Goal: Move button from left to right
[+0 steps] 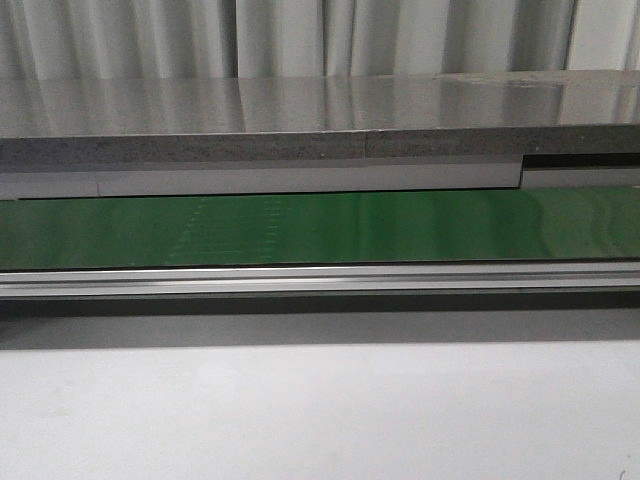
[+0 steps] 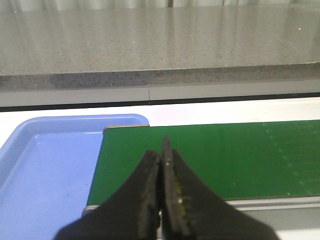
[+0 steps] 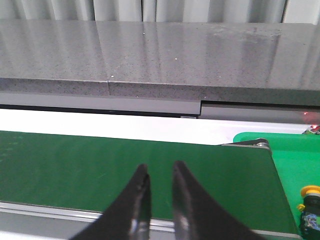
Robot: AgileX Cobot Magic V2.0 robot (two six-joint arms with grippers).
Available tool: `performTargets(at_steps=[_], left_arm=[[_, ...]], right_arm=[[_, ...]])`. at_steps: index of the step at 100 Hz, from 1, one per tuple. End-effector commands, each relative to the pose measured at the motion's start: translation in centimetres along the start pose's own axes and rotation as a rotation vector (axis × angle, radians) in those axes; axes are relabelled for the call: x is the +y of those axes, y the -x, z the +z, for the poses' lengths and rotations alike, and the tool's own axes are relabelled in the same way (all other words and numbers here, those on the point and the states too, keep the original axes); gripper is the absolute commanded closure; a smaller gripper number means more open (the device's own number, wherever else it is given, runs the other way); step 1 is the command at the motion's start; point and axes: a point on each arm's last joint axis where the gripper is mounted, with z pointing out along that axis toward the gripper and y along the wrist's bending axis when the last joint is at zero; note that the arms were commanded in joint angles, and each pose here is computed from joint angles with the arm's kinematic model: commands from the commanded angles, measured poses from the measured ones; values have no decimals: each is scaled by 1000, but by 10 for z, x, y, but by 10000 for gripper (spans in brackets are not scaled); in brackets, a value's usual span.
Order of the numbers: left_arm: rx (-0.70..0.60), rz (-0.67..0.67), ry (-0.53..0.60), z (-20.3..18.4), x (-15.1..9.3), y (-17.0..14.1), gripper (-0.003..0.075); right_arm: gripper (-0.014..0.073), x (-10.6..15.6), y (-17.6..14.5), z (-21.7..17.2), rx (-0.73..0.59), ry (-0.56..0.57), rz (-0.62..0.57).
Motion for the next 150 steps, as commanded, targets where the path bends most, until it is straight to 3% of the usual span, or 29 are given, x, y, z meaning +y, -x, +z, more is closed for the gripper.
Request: performTargets(at_steps=[1, 3, 95, 111, 150], left_arm=[[-110, -6, 2, -1, 0, 16, 739], [-110, -6, 2, -1, 0, 16, 739], [-110, -6, 2, -1, 0, 16, 739], [-110, -6, 2, -1, 0, 16, 739], [-110, -6, 2, -1, 0, 16, 739]], right_arm=[[637, 0, 15, -2, -96, -5, 7], [669, 0, 15, -2, -97, -5, 7], [663, 0, 15, -2, -93, -5, 7], [663, 0, 12, -15, -140, -3, -9], [663, -2, -54, -43, -236, -1, -14]])
